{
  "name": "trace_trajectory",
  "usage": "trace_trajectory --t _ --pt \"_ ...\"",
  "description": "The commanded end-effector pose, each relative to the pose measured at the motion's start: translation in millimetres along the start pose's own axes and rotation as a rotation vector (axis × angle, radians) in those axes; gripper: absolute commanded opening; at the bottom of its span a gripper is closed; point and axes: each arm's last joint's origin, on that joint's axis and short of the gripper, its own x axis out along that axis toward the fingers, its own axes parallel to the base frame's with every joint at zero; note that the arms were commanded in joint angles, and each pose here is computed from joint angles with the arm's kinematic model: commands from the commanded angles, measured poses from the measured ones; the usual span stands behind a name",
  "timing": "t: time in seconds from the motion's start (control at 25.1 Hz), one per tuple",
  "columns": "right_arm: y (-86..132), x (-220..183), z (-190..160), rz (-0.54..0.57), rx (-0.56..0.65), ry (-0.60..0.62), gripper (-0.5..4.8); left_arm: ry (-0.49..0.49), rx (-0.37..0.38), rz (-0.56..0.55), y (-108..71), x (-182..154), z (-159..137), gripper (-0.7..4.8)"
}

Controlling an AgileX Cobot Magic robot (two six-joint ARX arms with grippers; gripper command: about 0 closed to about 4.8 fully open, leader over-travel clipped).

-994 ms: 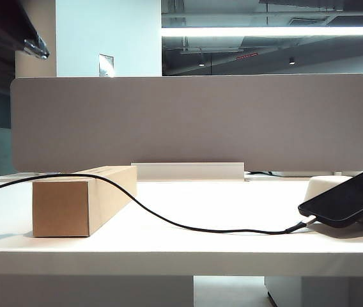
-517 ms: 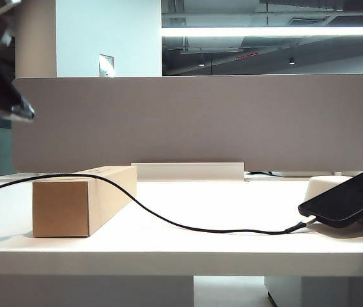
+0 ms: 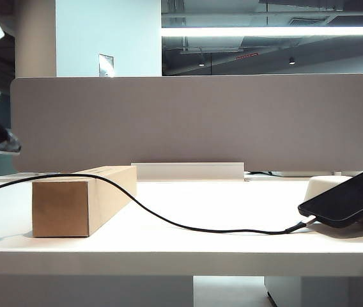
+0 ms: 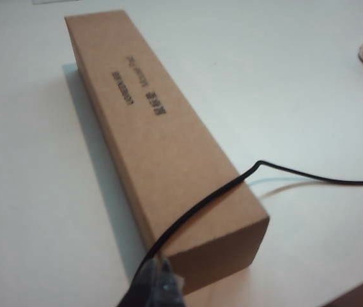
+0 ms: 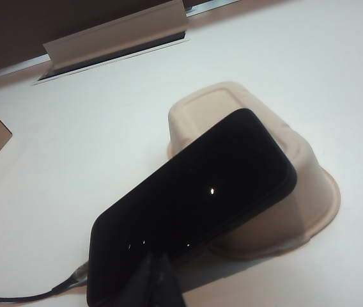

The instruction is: Pick up the charging cable and the phone, plug the charging cable into the charging port on the phone, and finally place them back on the table.

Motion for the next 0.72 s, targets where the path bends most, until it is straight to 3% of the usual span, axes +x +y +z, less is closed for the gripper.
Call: trace_trajectory --t 0.04,0.2,0.4,0.48,0.6,0.72 --pt "-1.4 -0.2 -4.6 -0.009 0.001 0.033 -0.01 -0.005 -0.008 0.017 0.4 -0.2 -2.1 -0.06" --pt "-1.5 -0.2 -5.1 -0.011 0.001 0.038 -0.01 -0.008 -0.063 -0.004 -0.3 -0.1 -1.5 -0.06" --pt "-1.5 -0.2 -5.1 -0.011 0.002 0.038 -0.01 -0.007 -0.064 -0.018 -0.7 -0.2 -1.6 -0.06" --pt "-1.5 -0.2 -5.1 -0.011 0.002 0.039 -0.01 -0.007 0.017 0.0 -0.1 -0.2 -1.6 -0.06" --pt "-1.5 -0.2 -5.1 -0.011 0.002 0.039 -0.01 -0.007 0.056 0.006 0.1 -0.1 -1.7 -0.06" --pt "-1.7 -0.2 -5.5 -0.012 0.002 0.043 -0.01 -0.007 0.067 0.132 7.2 -3.7 -4.6 -0.06"
